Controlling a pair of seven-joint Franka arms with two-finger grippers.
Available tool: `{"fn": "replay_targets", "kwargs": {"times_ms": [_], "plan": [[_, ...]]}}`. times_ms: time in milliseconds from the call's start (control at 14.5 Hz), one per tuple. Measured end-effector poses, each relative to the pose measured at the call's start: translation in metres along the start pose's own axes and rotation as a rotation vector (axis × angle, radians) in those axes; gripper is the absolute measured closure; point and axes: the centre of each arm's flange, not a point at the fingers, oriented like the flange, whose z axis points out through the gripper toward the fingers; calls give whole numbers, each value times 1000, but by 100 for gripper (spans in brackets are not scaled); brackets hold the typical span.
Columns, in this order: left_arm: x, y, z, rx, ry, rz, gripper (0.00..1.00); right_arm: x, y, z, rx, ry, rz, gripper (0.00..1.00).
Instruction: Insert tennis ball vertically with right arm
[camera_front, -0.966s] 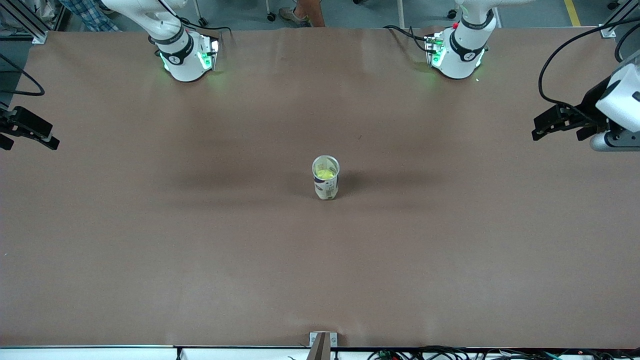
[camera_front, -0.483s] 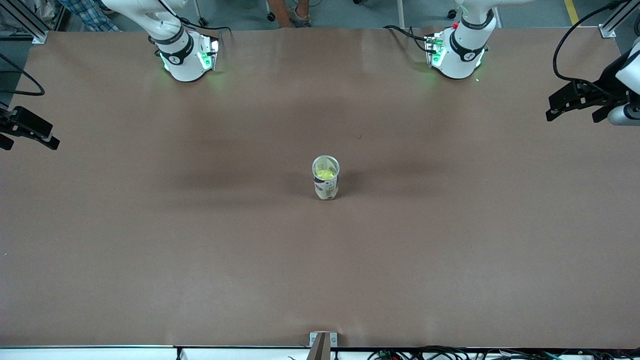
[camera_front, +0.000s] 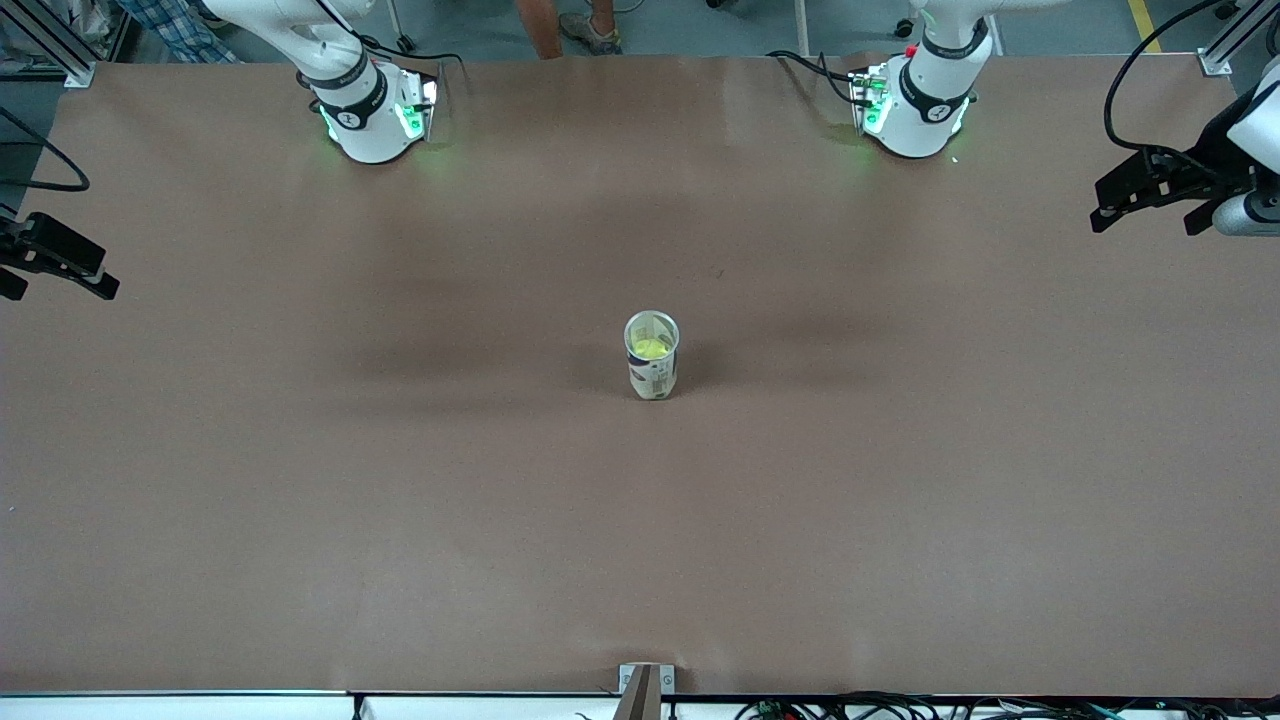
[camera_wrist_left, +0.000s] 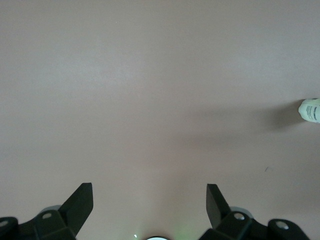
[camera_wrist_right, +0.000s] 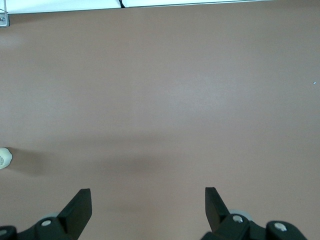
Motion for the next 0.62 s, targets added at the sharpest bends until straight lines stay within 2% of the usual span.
{"fn": "replay_targets", "kwargs": {"times_ms": [621], "plan": [[-1, 5, -1, 8, 2, -26, 0, 0, -3, 0, 1, 0, -6, 0]]}}
